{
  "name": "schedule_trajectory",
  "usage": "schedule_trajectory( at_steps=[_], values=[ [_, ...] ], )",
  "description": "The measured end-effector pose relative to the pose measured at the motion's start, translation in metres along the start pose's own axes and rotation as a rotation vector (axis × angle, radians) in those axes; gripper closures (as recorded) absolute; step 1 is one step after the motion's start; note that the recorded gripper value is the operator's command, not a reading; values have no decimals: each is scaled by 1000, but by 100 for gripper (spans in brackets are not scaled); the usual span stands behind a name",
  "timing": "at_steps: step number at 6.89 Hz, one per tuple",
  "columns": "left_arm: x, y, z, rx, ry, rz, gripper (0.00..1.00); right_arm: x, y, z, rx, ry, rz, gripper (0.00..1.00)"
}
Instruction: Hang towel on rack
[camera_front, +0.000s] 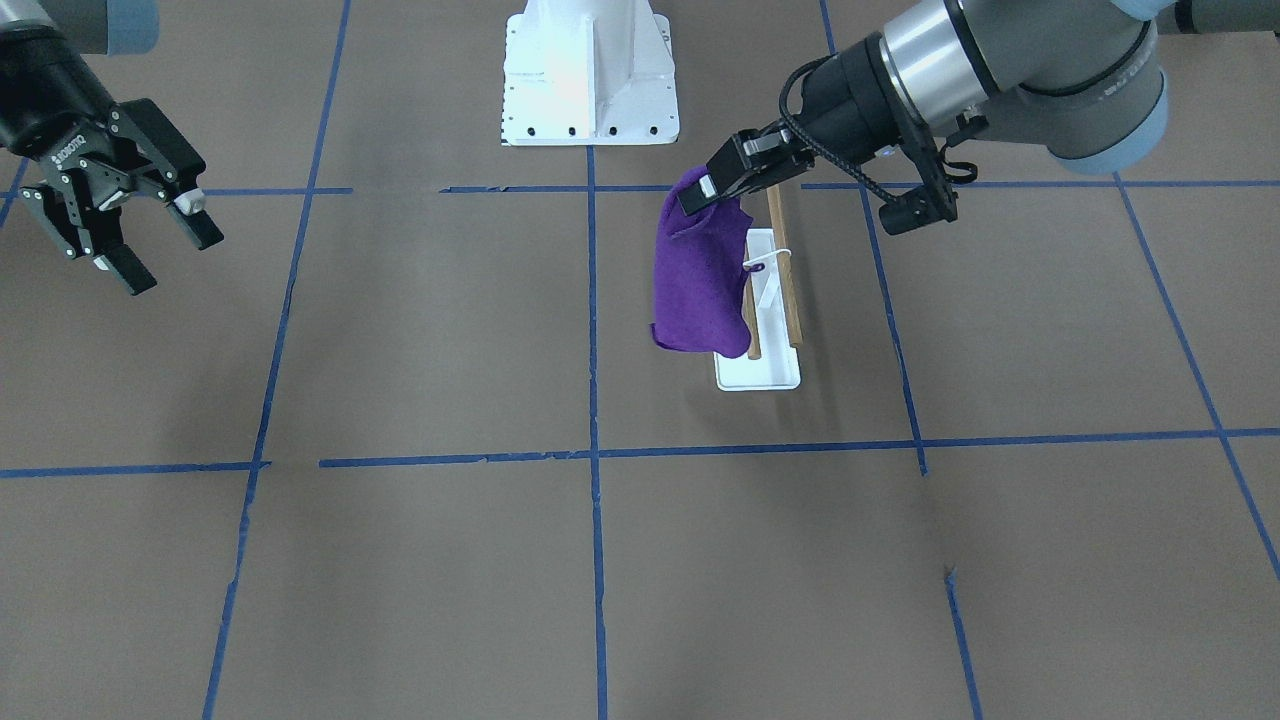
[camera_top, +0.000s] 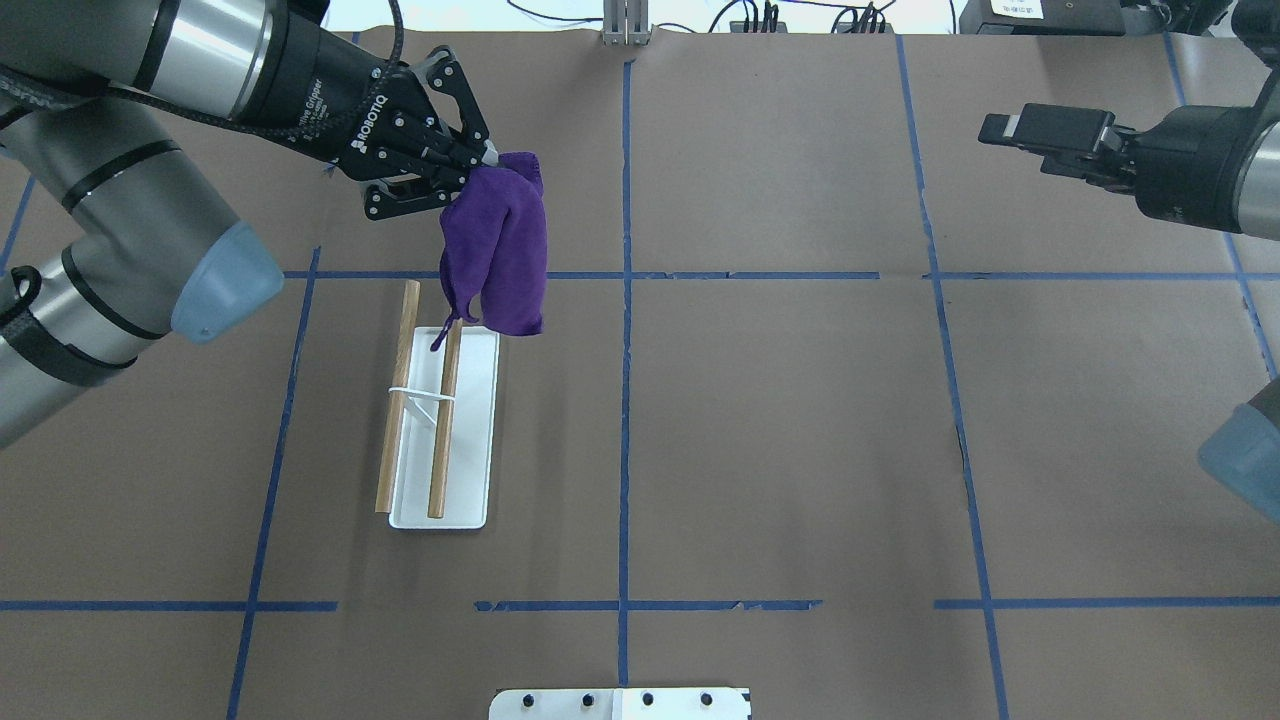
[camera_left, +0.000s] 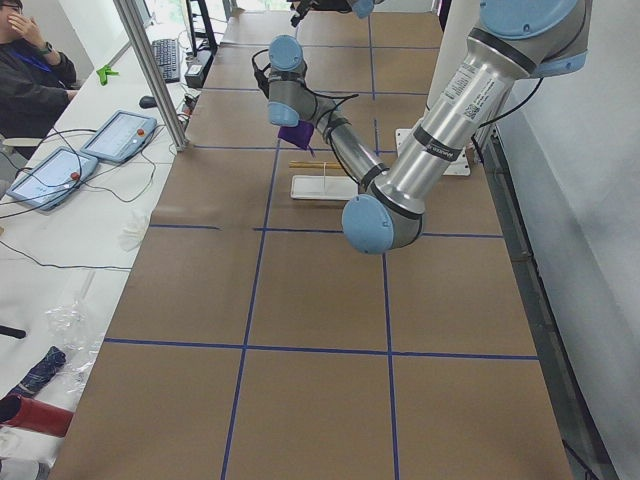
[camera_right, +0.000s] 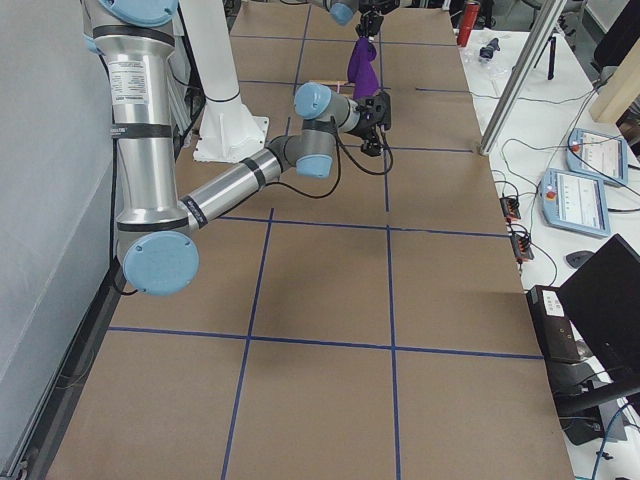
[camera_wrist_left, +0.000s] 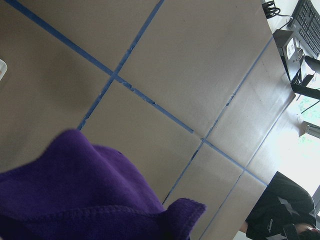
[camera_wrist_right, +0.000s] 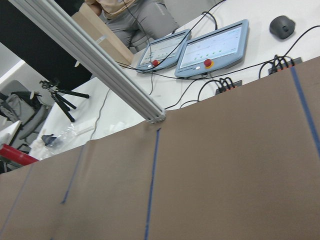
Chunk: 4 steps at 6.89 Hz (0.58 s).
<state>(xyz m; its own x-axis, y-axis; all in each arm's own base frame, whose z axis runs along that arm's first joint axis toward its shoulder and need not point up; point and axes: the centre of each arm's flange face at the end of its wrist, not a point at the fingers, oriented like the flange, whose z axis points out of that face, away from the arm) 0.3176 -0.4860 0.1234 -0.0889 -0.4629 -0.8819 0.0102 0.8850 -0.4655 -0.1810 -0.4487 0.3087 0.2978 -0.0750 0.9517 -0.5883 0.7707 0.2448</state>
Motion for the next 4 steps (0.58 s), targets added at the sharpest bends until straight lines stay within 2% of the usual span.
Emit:
schedule_trajectory(
  at_steps=[2, 4],
  values=[
    [-5, 38, 23, 7, 53, 119, 100, 37, -11, -5, -13, 134, -110, 0],
    [-5, 55, 17, 6, 79, 292, 100, 68, -16, -11, -44, 236, -207, 0]
  ],
)
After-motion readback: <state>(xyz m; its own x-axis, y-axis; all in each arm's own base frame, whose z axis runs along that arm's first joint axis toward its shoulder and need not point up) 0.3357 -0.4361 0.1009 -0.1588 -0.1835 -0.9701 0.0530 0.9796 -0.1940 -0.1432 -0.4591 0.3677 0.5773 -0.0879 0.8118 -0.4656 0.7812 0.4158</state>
